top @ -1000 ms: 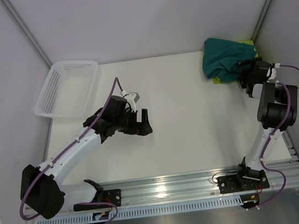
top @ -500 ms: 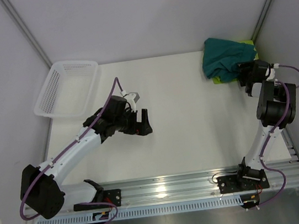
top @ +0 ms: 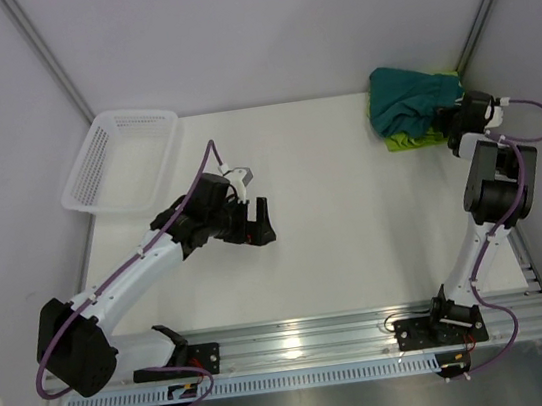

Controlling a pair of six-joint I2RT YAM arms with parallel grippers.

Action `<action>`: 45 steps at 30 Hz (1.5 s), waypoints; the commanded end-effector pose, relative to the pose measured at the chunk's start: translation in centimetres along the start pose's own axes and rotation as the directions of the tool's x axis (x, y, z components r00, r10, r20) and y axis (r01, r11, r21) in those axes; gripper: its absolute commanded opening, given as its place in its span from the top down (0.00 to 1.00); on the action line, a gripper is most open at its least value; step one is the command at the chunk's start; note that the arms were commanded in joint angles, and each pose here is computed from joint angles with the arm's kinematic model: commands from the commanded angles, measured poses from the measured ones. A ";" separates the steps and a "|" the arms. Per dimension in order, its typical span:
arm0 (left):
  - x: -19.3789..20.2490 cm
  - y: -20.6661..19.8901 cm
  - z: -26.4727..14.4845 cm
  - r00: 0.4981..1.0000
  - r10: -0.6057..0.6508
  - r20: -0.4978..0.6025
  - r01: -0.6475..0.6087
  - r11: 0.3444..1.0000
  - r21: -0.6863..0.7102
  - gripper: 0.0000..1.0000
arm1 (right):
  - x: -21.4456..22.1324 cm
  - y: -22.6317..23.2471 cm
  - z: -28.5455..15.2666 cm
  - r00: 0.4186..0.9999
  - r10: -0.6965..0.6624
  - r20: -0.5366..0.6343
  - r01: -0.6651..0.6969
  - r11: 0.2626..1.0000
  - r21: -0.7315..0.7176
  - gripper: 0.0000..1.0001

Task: Fold and stack the shorts
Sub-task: Neatly place the folded shorts to the corner

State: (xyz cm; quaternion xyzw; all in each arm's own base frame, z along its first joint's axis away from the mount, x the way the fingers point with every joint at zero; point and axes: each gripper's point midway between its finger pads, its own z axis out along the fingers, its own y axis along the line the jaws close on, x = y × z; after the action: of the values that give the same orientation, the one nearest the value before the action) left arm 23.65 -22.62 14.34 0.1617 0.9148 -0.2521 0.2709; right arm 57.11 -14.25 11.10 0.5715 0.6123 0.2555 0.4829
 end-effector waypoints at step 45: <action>-0.7 -0.7 -1.1 0.999 0.017 0.045 -0.019 0.999 0.036 0.01 | -12.7 3.1 -5.9 0.921 -0.373 0.111 0.338 0.908 0.249 0.11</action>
State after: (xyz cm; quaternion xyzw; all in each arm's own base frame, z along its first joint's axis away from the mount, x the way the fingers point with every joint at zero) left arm 23.41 -22.59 14.48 0.1629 0.9126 -0.2566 0.2733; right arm 54.02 -20.35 10.02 0.5276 0.7423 0.1069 0.3991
